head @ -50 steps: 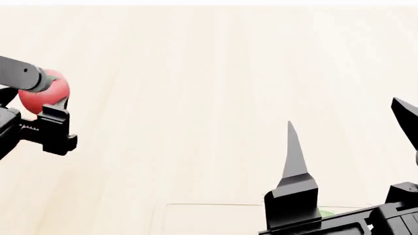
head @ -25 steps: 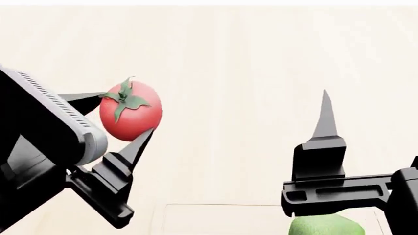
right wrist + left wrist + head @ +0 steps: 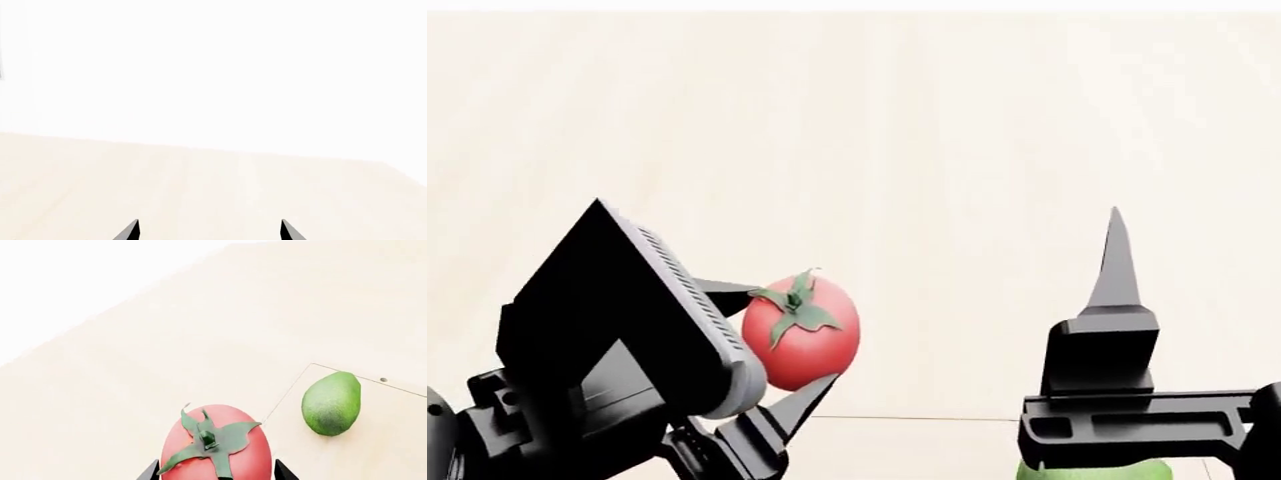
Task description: Place the avocado, onion, tomato and bell pepper on the cutting board.
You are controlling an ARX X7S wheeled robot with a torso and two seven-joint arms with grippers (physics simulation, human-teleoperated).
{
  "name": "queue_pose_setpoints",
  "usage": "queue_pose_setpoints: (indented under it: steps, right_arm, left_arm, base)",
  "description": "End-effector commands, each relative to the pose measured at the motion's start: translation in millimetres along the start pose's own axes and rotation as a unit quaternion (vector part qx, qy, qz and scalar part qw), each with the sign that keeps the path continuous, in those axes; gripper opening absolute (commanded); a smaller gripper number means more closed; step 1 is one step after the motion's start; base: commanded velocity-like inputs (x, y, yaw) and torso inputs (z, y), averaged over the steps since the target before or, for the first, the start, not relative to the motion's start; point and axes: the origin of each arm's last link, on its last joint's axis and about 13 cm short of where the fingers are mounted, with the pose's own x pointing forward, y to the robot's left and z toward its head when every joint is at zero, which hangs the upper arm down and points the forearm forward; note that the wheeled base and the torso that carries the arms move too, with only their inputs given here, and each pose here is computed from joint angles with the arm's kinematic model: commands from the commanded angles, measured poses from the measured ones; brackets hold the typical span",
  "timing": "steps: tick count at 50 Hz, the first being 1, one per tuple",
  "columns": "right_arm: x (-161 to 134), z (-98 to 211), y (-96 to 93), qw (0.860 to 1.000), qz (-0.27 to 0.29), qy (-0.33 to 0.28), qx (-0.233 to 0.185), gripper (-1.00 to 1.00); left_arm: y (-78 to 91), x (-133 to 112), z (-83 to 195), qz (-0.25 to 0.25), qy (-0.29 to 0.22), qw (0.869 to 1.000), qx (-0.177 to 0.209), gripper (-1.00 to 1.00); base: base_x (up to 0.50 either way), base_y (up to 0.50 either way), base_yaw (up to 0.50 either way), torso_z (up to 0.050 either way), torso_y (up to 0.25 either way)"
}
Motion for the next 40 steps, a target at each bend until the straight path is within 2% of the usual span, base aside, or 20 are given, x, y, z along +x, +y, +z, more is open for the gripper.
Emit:
queue_pose_setpoints:
  steps: [1, 20, 36, 37, 40]
  right_arm:
    - [0.8, 3.9, -1.7, 1.0, -0.001, -0.027, 0.005, 1.0]
    - [-2.0, 7.4, -3.4, 1.0, 0.0, -0.021, 0.003, 1.0]
    - [-4.3, 6.2, -4.3, 1.0, 0.002, -0.016, 0.005, 1.0]
    - [-4.2, 6.1, -4.4, 1.0, 0.002, -0.016, 0.005, 1.0]
    - [-4.2, 6.4, -4.5, 1.0, 0.002, -0.016, 0.005, 1.0]
  left_arm:
    - [-9.5, 10.0, -0.6, -0.049, -0.006, 0.999, -0.019, -1.0]
    - [-19.0, 17.1, -25.1, -0.066, 0.023, 0.996, -0.059, -1.0]
    - [-22.4, 17.1, -29.0, -0.069, 0.029, 0.995, -0.071, -1.0]
    - [-22.3, 17.2, -29.2, -0.069, 0.029, 0.995, -0.071, 1.0]
    - [-22.3, 16.9, -29.2, -0.068, 0.029, 0.995, -0.071, 1.0]
  base:
    - [0.0, 0.0, 0.0, 0.0, 0.0]
    - [0.0, 0.0, 0.0, 0.0, 0.0]
    - [0.0, 0.0, 0.0, 0.0, 0.0]
    - [0.0, 0.0, 0.0, 0.0, 0.0]
    - [0.0, 0.0, 0.0, 0.0, 0.0]
